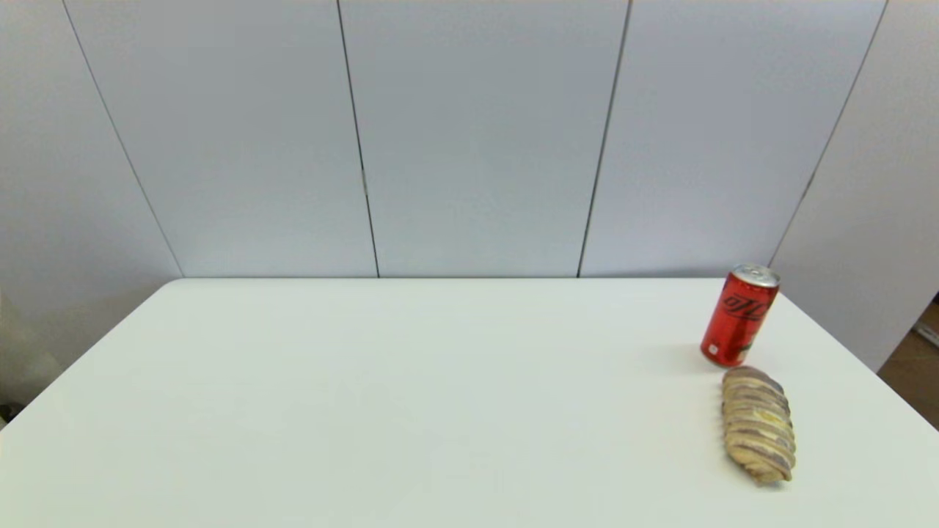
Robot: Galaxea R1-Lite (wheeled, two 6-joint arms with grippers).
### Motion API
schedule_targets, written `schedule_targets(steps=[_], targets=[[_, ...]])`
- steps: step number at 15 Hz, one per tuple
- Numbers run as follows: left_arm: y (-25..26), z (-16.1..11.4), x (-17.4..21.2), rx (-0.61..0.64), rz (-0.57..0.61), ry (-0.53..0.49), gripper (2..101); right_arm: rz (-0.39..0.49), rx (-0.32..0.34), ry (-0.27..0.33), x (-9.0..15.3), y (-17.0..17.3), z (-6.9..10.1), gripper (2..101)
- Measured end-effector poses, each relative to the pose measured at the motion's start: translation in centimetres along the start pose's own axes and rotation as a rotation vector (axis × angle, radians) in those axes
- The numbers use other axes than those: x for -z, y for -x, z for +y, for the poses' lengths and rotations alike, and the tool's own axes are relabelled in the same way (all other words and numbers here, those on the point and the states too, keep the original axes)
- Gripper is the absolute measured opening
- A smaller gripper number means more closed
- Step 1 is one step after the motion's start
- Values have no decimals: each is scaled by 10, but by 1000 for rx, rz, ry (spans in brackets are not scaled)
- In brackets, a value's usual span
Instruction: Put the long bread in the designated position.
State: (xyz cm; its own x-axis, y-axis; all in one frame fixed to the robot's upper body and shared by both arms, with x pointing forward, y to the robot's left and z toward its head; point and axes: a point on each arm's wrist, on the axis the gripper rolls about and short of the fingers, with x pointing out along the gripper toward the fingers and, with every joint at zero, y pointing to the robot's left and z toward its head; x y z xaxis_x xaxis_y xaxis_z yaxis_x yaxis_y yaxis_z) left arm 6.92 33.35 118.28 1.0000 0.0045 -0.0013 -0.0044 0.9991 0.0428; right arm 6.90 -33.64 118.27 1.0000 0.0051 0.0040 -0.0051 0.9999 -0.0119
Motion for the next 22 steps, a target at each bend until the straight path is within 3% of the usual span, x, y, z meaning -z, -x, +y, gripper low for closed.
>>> schedule_targets(steps=[7,22], targets=[[0,0,0,-19,-5,87,978,0,0,0,0,0,0,973],[0,0,0,-19,-6,88,978,0,0,1,0,0,0,973]])
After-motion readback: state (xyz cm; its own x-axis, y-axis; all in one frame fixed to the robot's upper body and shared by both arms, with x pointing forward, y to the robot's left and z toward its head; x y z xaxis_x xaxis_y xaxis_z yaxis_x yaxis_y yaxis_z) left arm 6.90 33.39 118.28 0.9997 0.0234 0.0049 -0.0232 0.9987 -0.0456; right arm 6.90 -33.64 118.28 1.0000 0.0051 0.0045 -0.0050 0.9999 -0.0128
